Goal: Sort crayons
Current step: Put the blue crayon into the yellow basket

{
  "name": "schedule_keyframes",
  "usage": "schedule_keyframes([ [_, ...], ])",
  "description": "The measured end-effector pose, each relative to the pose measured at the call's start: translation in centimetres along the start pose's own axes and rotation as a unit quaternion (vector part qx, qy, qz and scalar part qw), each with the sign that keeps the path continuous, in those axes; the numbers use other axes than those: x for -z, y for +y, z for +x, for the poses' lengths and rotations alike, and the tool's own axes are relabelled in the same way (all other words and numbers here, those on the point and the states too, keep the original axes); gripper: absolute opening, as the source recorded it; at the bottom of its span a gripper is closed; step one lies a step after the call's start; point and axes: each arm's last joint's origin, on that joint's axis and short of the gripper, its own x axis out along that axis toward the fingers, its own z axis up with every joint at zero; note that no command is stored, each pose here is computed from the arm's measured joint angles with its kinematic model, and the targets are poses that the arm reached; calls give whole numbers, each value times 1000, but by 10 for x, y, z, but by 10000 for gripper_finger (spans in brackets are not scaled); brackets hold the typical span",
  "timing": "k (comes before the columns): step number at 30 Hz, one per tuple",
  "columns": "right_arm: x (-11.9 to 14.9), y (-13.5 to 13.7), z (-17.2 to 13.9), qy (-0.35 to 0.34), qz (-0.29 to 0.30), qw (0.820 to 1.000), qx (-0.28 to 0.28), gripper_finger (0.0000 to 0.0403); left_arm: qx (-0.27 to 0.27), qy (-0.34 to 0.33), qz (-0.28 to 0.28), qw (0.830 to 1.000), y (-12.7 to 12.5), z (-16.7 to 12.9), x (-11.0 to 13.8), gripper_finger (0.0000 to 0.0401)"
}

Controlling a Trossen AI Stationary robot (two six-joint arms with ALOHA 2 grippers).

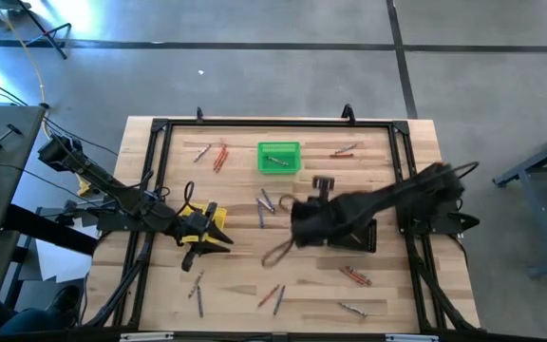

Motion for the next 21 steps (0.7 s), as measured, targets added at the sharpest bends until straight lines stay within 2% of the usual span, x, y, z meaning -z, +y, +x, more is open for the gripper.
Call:
schedule_keyframes([
  [3, 4, -18, 12, -73, 40, 996, -33, 0, -12, -3, 14, 1000, 1, 0, 0, 90],
  [6, 10, -31, 24, -159, 71, 983, -63, 0, -15, -4, 23, 1000, 1, 0, 0, 90],
  [14, 30, -52, 69, -327, 135, 933, -58, 0, -55, -14, 50, 997, 3, 0, -1, 90],
  [17, 36, -54, 83, -368, 156, 913, -81, 0, -92, -23, 50, 994, 5, 0, -2, 90],
  [21, 43, -51, 88, -427, 170, 882, -104, 0, -182, -49, 43, 981, 11, -2, -5, 90],
])
